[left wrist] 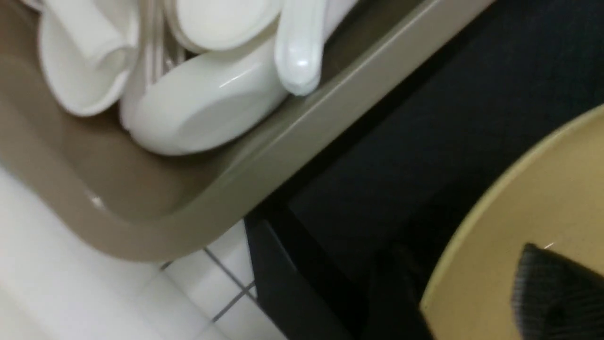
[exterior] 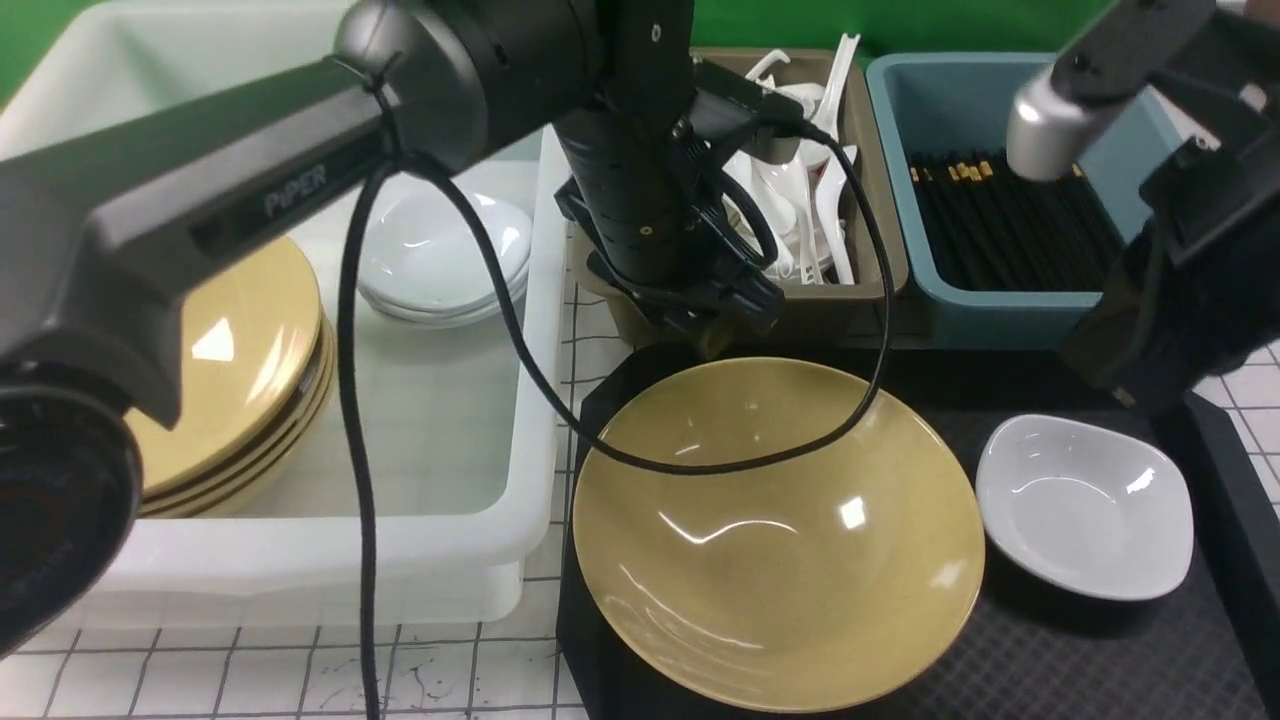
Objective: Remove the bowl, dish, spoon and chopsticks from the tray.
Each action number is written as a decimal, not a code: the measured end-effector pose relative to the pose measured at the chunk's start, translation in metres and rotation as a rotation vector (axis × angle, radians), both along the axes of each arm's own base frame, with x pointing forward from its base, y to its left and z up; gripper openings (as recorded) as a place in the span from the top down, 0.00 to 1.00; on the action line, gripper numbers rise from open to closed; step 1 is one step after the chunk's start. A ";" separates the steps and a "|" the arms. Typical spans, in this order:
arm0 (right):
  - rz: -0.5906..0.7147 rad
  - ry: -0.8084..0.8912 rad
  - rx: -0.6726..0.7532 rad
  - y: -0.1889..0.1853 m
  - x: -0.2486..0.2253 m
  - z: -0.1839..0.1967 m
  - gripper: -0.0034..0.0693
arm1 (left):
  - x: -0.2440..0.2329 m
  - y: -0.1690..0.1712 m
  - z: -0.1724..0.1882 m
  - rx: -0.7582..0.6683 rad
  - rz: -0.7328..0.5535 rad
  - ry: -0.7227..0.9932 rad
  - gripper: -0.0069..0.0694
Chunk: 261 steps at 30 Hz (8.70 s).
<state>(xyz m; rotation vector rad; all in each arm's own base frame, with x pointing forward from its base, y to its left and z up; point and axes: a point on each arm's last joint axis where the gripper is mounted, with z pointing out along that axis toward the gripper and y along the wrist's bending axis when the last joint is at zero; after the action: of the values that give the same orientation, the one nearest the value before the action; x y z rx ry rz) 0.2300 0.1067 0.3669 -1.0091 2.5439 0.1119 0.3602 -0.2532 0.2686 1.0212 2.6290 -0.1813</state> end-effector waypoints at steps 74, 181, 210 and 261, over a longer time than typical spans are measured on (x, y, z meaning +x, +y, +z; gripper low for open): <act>0.437 -0.261 0.137 0.113 0.004 0.052 0.89 | -0.081 0.379 0.033 -0.151 1.120 -0.017 0.65; 0.441 -0.162 0.224 0.136 -0.008 0.028 0.88 | 0.032 0.233 0.104 -0.222 0.439 -0.173 0.90; 0.441 -0.088 0.063 0.129 -0.004 0.015 0.86 | 0.113 0.241 0.002 -0.084 0.375 -0.222 0.20; 0.121 -0.760 0.645 -0.033 -0.151 0.005 0.82 | -0.348 0.252 0.031 -0.290 0.637 -0.862 0.93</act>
<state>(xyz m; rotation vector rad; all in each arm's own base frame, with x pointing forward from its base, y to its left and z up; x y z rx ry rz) 0.0791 0.0737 0.3719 -0.7411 1.5925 0.4527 0.0120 -0.0013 0.2994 0.0689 1.9080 0.0306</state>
